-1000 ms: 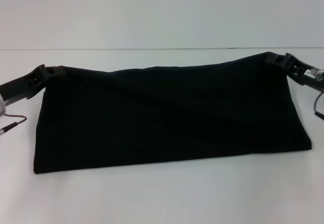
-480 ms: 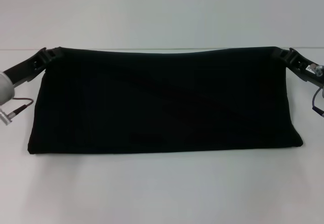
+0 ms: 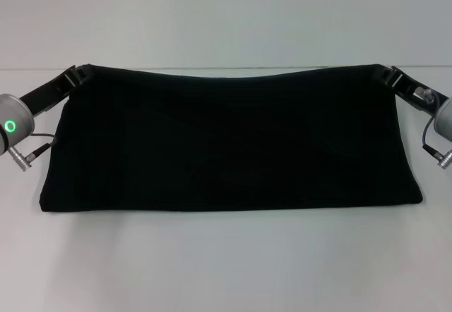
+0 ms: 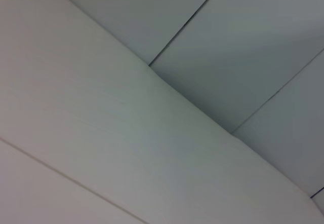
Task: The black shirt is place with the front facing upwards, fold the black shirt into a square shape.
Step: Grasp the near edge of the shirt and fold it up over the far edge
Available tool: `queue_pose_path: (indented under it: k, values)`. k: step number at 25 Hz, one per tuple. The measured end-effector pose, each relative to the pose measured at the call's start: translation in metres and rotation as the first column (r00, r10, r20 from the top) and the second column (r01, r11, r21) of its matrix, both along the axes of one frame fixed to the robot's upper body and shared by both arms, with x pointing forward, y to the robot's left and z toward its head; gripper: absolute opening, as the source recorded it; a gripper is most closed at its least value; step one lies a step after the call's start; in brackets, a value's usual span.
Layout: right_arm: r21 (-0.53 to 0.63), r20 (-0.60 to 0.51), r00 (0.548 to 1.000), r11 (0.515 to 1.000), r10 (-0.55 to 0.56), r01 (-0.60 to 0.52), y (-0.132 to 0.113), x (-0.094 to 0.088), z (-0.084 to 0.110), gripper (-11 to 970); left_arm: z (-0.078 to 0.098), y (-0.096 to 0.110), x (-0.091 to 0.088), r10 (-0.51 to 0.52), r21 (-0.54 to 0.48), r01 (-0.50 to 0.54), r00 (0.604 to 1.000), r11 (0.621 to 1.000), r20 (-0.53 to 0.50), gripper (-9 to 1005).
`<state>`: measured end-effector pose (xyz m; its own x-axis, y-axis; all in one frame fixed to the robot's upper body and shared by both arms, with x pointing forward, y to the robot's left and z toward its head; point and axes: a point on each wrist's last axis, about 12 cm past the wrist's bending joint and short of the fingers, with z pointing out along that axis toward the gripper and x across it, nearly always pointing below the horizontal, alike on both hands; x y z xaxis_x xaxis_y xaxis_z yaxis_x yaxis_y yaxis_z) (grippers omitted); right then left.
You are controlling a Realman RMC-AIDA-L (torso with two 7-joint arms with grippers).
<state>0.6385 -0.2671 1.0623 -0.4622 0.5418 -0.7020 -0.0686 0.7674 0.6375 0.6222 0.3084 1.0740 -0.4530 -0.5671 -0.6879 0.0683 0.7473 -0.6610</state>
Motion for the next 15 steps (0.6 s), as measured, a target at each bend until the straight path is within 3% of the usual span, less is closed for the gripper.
queue_pose_path:
  k: [7, 12, 15]
  values:
    - [-0.106, 0.046, 0.999, 0.994, 0.016, -0.011, 0.012, 0.009, 0.004, 59, -0.005, -0.010, 0.002, 0.048, -0.016, -0.048, 0.999, 0.999, -0.014, 45]
    - [-0.130, 0.082, 0.997, 0.992, 0.014, -0.003, 0.018, 0.012, 0.006, 83, -0.012, -0.020, -0.003, 0.080, -0.049, -0.079, 0.996, 0.996, 0.032, 45]
    - [-0.121, 0.087, 0.996, 0.993, 0.001, 0.010, 0.017, 0.012, 0.006, 197, -0.015, -0.024, -0.004, 0.082, -0.020, -0.081, 0.994, 0.997, 0.076, 50]
